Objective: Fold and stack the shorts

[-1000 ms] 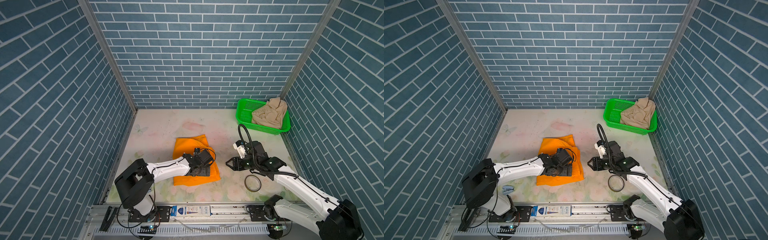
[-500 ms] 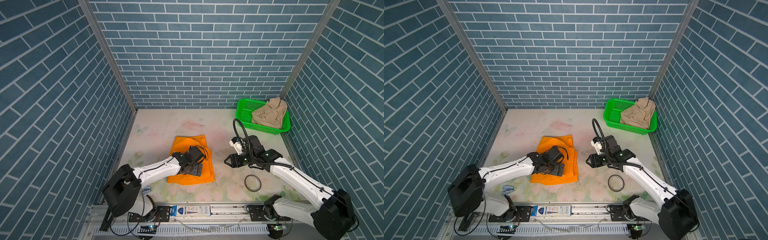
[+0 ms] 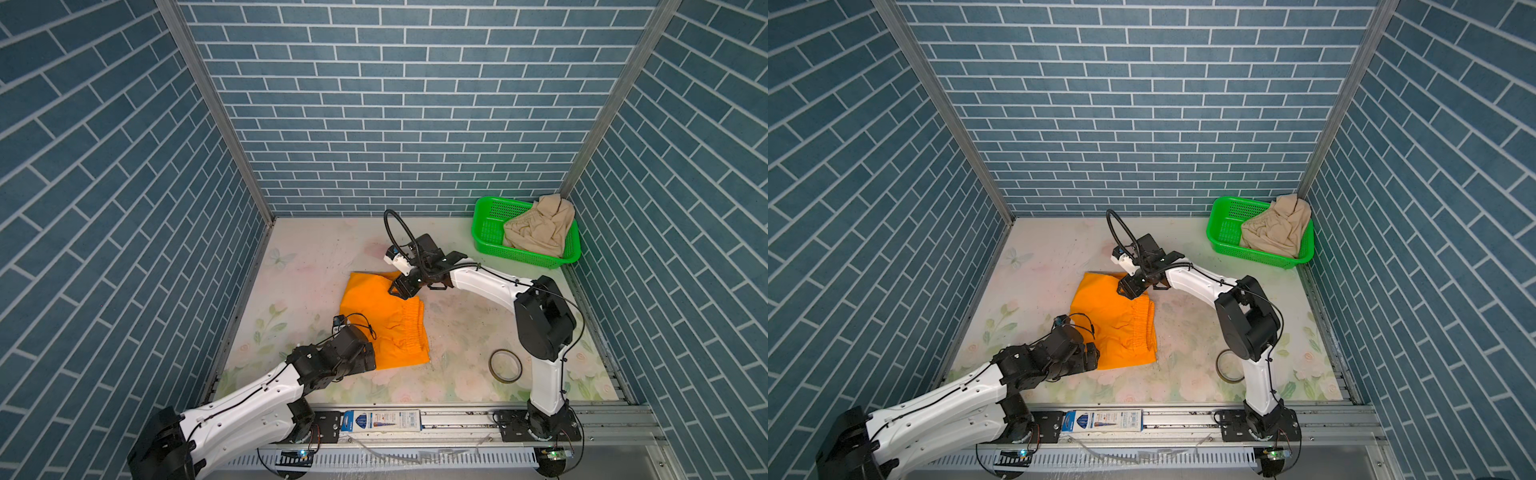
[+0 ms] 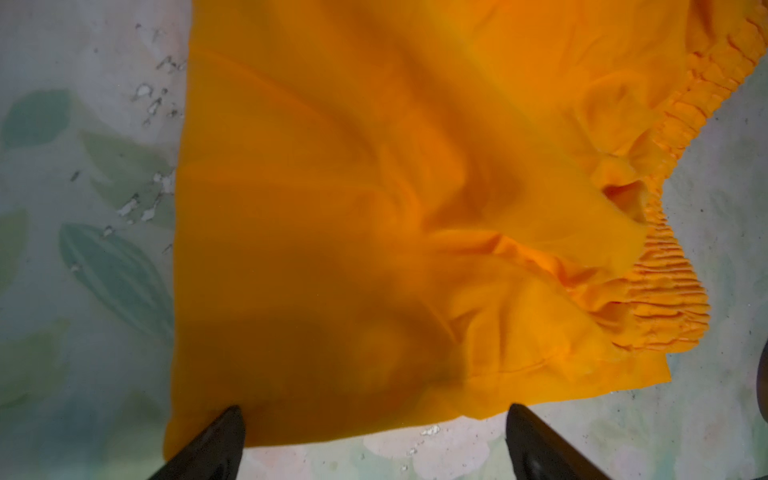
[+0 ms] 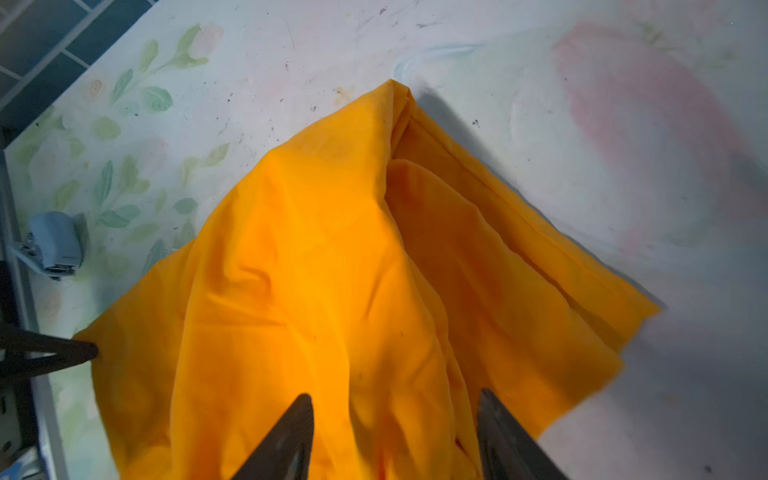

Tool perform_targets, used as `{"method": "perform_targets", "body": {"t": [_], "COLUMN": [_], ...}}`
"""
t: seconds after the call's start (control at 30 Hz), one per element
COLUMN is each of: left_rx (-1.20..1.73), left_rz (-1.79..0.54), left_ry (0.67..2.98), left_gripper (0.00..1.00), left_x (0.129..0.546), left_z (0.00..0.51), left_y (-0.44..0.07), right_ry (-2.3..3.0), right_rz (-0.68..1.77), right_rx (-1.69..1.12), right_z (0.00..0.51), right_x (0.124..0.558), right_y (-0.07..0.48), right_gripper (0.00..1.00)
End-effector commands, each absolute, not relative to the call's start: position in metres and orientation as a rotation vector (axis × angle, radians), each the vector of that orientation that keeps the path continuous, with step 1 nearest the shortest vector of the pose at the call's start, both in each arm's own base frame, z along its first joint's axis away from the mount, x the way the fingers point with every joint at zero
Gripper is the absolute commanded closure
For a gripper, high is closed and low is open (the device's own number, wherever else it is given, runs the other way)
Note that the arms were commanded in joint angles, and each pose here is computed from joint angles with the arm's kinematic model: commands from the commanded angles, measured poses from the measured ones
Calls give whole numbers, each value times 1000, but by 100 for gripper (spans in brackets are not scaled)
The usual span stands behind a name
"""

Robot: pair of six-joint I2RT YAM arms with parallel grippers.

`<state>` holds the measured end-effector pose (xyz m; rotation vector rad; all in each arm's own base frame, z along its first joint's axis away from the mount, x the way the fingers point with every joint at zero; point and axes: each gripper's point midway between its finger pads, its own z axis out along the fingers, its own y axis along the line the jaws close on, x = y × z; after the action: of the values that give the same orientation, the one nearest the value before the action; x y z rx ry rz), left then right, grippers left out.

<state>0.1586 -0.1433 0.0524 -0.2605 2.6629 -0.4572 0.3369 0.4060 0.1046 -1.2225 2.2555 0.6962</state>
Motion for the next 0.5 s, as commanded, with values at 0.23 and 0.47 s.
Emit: {"method": "perform_targets", "body": {"t": [0.23,0.47], "left_rx": [-291,-249], "left_rz": [-430,-267], "left_ry": [2634,2712], "left_gripper": [17,23], "left_x": [168,185], "left_z": [36,23], "left_y": [-141,-141], "right_ry": [2414,2499], "right_rz": [627,584], "right_rx": [-1137,-1000], "right_z": [49,42], "right_x": [384,380], "right_y": [406,366], "right_gripper": [39,44]}}
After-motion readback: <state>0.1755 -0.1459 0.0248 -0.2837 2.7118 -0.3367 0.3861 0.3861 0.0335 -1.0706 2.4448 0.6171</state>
